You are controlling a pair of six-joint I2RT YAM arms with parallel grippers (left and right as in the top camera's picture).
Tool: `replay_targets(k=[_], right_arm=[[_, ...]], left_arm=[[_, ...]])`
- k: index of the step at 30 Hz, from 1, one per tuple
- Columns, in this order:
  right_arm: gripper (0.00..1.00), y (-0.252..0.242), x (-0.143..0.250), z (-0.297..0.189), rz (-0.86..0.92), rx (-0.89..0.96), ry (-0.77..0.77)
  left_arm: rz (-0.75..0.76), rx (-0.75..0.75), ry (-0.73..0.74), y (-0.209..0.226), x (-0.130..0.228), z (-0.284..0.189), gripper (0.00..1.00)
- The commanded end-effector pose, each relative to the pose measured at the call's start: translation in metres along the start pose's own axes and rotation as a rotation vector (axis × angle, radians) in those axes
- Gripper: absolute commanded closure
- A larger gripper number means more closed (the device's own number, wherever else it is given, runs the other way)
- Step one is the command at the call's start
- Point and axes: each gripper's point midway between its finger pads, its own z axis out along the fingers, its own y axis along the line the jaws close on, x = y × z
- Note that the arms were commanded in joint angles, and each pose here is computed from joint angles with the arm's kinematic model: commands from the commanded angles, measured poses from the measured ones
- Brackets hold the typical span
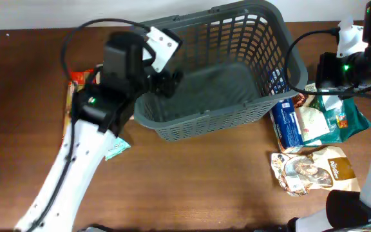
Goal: Pack container
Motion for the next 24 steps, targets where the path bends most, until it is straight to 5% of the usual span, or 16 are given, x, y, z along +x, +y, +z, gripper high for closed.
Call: replay_targets(k=[1,13,24], right_arm=[[0.96,-0.004,-0.001,-0.002,0.016,0.014,-0.008],[0.96,-0.003,0.0,-0.002,0.033,0.013,-0.008],[0.96,-0.003,0.0,-0.002,0.032,0.012,-0.007]], left_arm=[[0.001,-0.081,0.032,0.019,0.005,0.026,0.98],[-0.055,-0.308,0.317,0.053,0.072,0.039,0.98],[-0.019,-0.384,0.431,0.066,0.07,0.001,0.98]])
